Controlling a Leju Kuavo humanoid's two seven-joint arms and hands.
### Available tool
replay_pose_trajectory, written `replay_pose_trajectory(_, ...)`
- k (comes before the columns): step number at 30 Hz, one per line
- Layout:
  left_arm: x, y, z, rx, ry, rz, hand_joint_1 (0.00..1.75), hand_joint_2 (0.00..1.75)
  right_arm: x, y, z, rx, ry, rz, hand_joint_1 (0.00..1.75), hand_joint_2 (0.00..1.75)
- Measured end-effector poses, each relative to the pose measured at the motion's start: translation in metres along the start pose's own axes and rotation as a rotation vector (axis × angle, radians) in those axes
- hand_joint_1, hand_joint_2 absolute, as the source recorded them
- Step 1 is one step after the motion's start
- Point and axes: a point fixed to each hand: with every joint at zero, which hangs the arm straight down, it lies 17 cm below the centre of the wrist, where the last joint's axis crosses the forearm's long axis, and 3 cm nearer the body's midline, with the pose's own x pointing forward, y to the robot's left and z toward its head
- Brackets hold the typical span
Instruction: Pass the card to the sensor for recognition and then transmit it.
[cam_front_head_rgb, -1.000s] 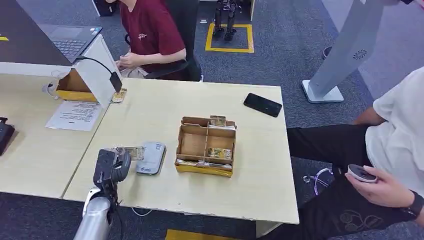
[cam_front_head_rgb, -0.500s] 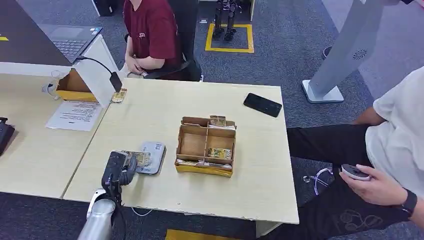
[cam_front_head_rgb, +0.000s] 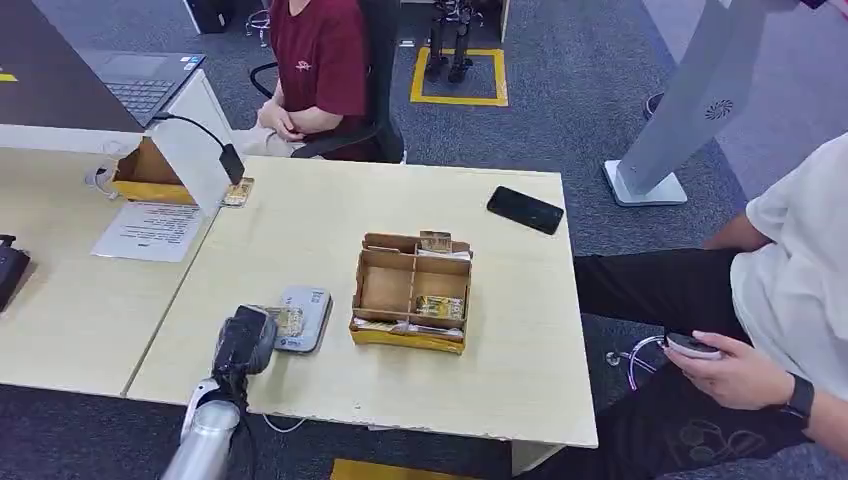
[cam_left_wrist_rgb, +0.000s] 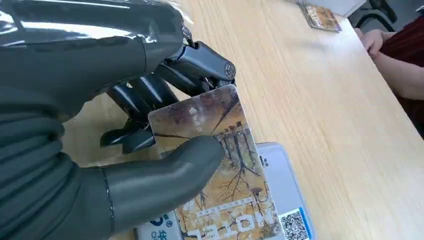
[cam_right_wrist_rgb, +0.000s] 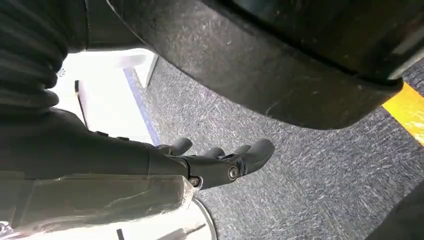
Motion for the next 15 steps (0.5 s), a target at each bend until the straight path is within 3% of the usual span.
replay_pose_trajectory(15,-0.0044,-0.0046,-0.0061,0.012,0.009,-0.109,1.75,1.75,0.0014,-0.0002,0.0000,-0.001,-0.008,0.021,0.00,1.75)
